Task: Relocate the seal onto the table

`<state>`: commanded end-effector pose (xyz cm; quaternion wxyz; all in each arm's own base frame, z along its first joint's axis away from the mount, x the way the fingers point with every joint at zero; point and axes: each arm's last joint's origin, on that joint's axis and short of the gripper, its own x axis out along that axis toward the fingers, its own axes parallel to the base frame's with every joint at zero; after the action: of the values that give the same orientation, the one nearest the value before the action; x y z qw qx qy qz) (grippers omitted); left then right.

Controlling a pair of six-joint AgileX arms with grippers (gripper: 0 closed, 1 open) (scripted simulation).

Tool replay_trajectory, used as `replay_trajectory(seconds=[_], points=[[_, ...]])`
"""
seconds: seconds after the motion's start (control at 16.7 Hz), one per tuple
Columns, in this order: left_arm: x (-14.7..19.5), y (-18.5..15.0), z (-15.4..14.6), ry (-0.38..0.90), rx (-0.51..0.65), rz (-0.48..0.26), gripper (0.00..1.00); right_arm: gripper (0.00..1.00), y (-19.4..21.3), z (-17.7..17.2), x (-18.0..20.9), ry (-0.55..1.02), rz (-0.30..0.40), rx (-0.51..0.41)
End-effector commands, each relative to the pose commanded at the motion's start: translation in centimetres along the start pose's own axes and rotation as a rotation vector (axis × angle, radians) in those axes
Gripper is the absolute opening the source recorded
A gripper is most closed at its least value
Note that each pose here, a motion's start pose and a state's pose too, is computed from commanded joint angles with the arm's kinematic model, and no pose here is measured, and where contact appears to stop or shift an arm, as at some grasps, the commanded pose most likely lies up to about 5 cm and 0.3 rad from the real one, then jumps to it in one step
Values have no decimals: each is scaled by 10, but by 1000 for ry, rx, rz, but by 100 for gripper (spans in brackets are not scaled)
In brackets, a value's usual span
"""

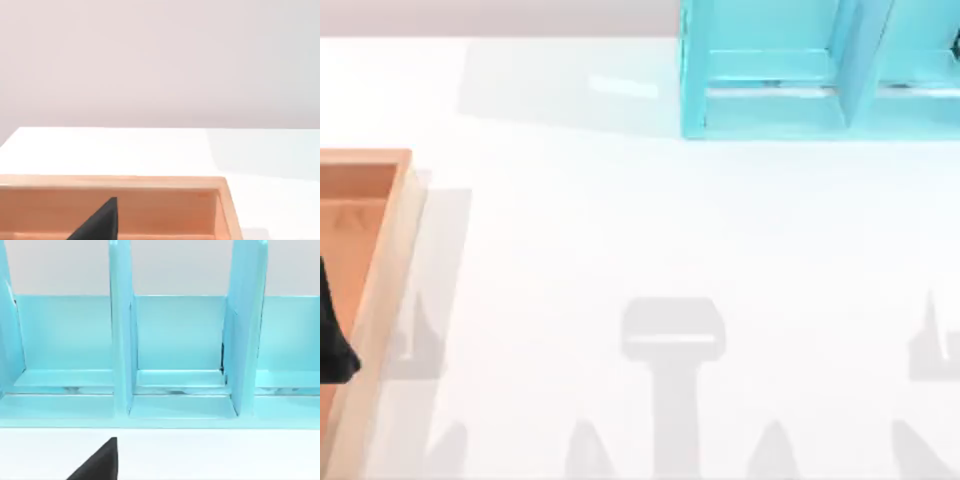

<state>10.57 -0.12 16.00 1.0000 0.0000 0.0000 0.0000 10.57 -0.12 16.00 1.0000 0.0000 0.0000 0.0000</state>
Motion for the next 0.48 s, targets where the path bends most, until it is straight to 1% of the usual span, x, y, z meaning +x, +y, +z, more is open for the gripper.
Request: replay_trajectory(seconds=[0.12,0.24,0.36,0.48], points=[[0,0,0,1,0,0,100,100,0,0,0,0,0,0],[0,1,5,33,12,12,100,100,0,0,0,0,0,0],[1,4,17,107,34,34,100,100,0,0,0,0,0,0],[5,8,33,225,59,59,100,100,0,0,0,0,0,0]])
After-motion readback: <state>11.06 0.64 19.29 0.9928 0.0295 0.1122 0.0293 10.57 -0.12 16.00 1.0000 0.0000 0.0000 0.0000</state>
